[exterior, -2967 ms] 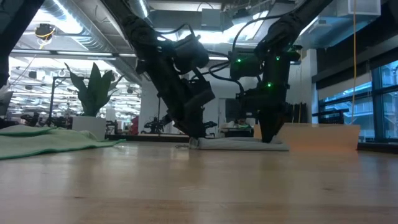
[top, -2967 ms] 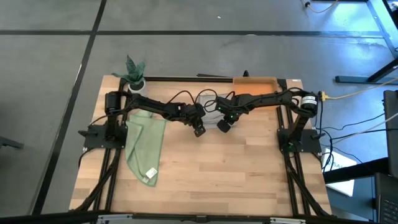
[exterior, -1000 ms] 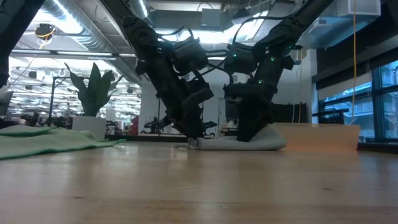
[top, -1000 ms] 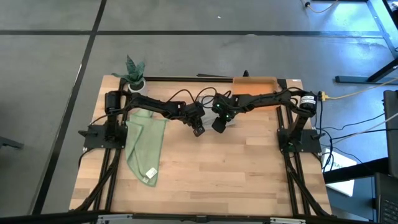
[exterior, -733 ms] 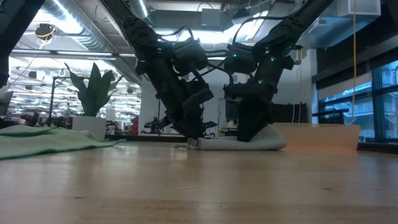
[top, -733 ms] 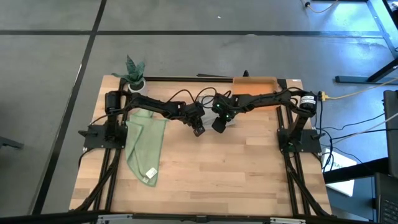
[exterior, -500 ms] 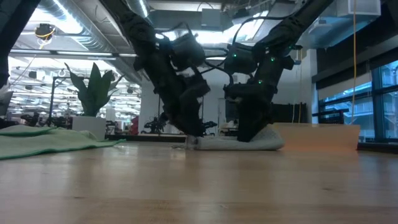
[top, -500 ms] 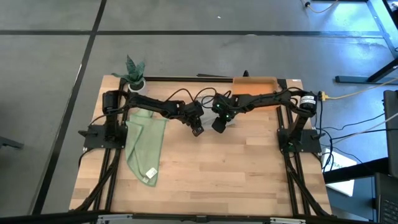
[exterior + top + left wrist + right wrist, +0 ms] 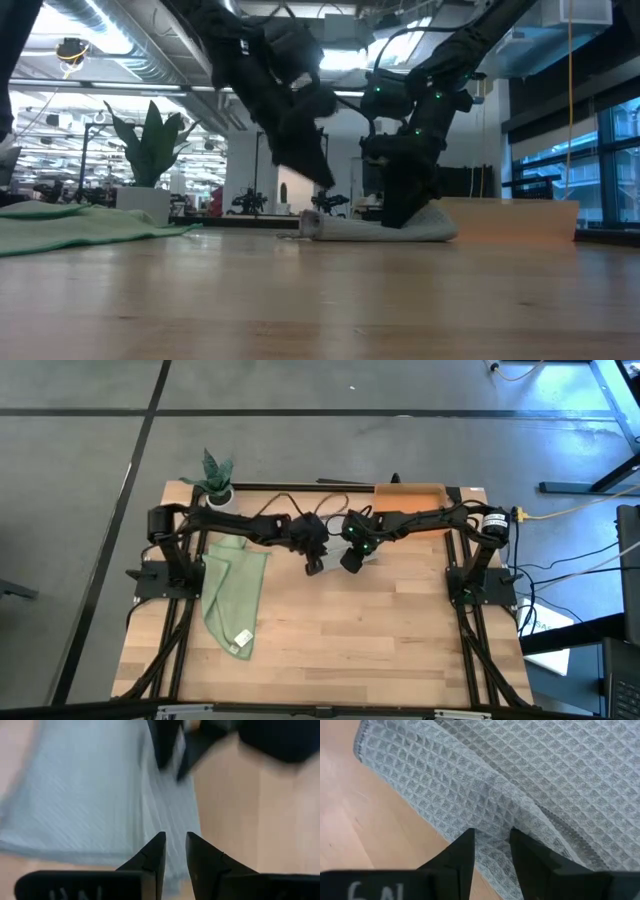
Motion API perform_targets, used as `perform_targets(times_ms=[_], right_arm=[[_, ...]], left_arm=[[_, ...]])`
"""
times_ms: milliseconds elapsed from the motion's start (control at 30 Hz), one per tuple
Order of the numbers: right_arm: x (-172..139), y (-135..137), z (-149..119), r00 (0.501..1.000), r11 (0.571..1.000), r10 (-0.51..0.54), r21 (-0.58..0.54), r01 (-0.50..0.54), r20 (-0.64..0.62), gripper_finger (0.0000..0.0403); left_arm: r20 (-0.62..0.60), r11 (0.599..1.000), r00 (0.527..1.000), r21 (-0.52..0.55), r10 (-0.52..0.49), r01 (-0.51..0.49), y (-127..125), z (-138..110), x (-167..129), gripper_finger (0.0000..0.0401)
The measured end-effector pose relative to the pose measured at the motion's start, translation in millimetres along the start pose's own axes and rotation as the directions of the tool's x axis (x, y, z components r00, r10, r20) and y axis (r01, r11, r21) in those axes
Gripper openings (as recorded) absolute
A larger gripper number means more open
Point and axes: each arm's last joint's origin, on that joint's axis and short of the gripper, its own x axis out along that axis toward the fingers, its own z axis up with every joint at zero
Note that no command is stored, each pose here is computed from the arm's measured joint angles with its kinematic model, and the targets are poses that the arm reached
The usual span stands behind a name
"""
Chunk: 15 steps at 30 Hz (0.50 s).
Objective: Roll microfiber towels into tight, uniform cylinder then place into a basket
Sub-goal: Roll the gray microfiber towel
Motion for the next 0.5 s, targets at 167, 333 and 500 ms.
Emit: perform_targets(times_ms=[167,333,500], right_arm=[[0.0,0.0,0.0,1.0,1.0,0.001,0.0,-0.001,0.0,0.0127],[0.0,1.1,-0.5,0.999,0.999,0.038,0.001,-0.038,-0.014,0.0127],[0.2,7.2,-3.2,0.99,0.991,0.13,0.017,-0.129,-0.053,0.0127]], left_arm=[[-0.003,0.999,1.0,0.033,-0.014,0.014,-8.8,-5.4,18.0,0.0066],[-0.069,0.998,0.998,0.062,-0.015,0.019,-12.8,-16.5,30.9,0.0066],[-0.124,0.998,0.992,0.063,-0.012,0.02,-14.7,-22.7,32.5,0.0066]])
